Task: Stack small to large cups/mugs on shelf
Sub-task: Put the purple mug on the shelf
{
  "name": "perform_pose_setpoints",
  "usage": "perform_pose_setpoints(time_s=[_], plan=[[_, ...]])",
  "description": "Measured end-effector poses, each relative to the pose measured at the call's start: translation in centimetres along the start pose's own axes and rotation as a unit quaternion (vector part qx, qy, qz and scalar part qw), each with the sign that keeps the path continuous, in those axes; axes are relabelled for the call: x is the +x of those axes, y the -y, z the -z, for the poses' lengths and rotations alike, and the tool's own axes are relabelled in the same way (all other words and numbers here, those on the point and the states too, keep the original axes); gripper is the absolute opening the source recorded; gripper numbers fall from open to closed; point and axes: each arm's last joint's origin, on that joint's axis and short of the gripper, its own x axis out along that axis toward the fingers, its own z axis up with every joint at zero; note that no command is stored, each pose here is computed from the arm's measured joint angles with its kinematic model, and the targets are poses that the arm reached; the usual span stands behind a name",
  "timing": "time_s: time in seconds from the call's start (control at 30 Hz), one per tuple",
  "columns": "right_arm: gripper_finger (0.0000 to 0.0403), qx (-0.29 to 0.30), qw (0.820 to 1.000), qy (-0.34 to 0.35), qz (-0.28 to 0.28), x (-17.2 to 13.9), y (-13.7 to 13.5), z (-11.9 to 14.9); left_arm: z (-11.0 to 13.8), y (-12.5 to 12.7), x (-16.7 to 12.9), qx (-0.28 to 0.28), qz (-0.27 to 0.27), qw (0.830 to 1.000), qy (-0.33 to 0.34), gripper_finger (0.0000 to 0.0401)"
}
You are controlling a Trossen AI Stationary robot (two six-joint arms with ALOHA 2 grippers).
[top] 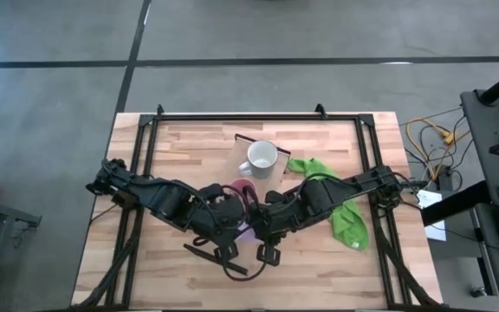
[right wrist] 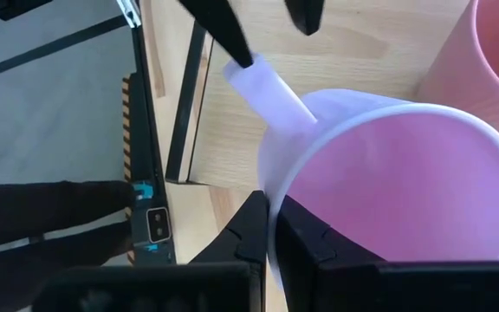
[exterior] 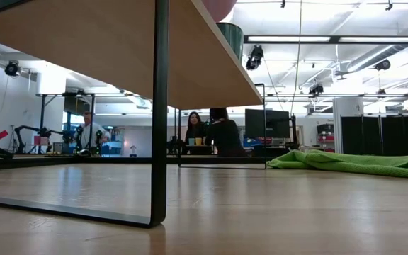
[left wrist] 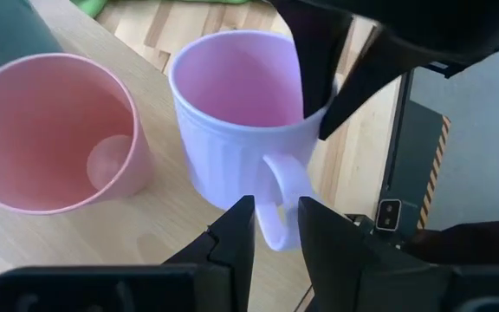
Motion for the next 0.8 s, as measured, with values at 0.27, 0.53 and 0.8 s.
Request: perform_pose_setpoints(time_s=[0.27,0.53,0.8], plan=[[0.0009,0.0,1.0,0.001,0.001,0.0,0.0,-0.02,-0.04,0.05,0.09,0.001,0.005,1.0,-0.002,0.0082],[0.0008,-0.004,1.0,0.004,0.0,0.0,-0.01,-0.06,-0.36,0.14,0.16,-0.008,0.015,1.0,0.007,0.0139],[0.0008,-0.009,1.0,0.004,0.0,-0.01,-0.02,-0.06,-0.46,0.2,0.16,-0.01,0.017,1.0,0.013,0.0159]])
